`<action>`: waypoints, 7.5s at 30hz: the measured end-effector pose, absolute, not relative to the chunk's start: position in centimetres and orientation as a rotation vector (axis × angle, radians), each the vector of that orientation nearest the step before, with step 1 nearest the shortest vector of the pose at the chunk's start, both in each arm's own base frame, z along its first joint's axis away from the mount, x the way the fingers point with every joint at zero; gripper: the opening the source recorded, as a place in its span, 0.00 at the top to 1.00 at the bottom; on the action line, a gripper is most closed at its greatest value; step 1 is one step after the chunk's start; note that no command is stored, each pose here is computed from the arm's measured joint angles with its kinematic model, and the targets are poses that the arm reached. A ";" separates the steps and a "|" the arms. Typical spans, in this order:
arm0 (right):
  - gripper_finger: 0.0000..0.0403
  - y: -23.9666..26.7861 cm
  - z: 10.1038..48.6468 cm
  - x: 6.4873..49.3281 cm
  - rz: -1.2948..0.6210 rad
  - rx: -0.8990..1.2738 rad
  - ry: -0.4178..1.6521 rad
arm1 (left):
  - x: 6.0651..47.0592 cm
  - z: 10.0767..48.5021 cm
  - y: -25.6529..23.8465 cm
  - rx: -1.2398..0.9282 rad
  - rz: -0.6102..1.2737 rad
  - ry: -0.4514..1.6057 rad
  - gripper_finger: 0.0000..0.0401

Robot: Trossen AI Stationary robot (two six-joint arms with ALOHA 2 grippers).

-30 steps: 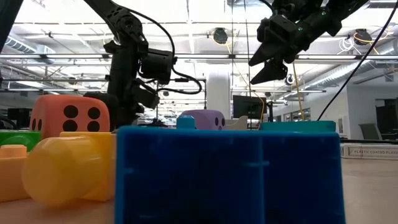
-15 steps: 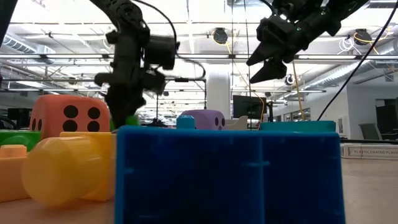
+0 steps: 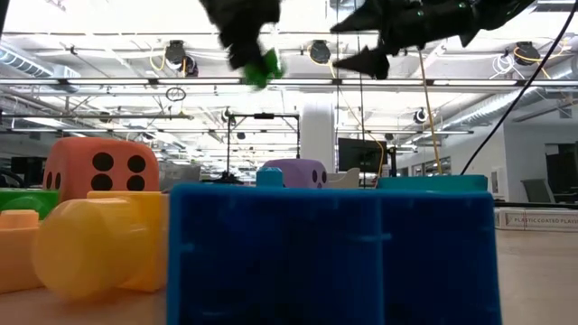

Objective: Pick & Place Toys
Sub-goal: Put the green game piece into the blue bin, then put the dark green game piece into the blue bin

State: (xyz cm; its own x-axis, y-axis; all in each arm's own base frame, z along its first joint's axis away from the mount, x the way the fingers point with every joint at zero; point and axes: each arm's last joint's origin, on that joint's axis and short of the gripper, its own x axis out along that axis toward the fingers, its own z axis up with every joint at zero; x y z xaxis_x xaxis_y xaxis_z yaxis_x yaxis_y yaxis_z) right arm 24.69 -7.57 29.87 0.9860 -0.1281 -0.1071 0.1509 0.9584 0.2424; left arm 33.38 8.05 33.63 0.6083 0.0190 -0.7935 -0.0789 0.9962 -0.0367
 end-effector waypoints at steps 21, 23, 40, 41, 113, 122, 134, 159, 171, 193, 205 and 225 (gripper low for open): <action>0.06 -7.3 33.3 24.6 -0.017 0.227 -0.253 | 36.7 38.8 8.0 -0.178 -0.060 0.376 0.63; 0.08 -7.2 33.2 24.6 -0.011 0.228 -0.249 | 37.1 38.3 8.0 -0.194 -0.065 0.393 0.61; 0.32 -6.7 32.9 24.9 0.011 0.239 -0.204 | 38.6 37.8 8.3 -0.229 -0.100 0.320 0.60; 0.34 -6.7 32.9 24.9 0.012 0.237 -0.204 | 38.6 37.8 8.3 -0.229 -0.100 0.320 0.61; 0.68 -17.1 20.7 16.4 -0.843 0.449 0.967 | 34.5 41.0 14.4 -0.279 0.102 0.178 0.30; 0.68 -18.3 19.6 16.9 -0.911 0.394 0.986 | 34.6 40.5 13.9 -0.298 0.095 0.233 0.30; 0.51 -18.3 19.6 17.0 -0.858 0.418 0.970 | 34.7 40.5 13.7 -0.278 0.086 0.236 0.30; 0.29 -14.3 27.5 17.8 -0.396 0.593 0.373 | 33.3 37.0 12.1 -0.350 0.059 0.633 0.30; 0.30 -12.7 26.9 20.3 -0.273 0.502 0.403 | 32.7 32.0 9.7 -0.238 0.228 0.960 0.30; 0.31 -12.8 25.8 20.6 -0.269 0.516 0.425 | 32.5 20.2 12.8 -0.254 0.430 1.001 0.30; 0.31 -12.7 25.0 20.4 -0.279 0.556 0.429 | 33.7 16.5 13.4 -0.265 0.440 1.075 0.27; 0.31 -12.7 25.0 20.4 -0.282 0.556 0.429 | 33.9 14.1 14.5 -0.287 0.455 1.112 0.06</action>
State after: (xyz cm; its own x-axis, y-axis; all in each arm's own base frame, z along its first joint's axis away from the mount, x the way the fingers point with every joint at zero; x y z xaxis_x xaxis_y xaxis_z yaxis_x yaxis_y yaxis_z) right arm 20.44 -12.67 24.99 0.8744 -0.1420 -0.4640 0.3693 0.8149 0.4466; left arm 33.95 14.53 14.06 0.3656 0.2077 -0.9073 -0.4880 0.8729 0.0032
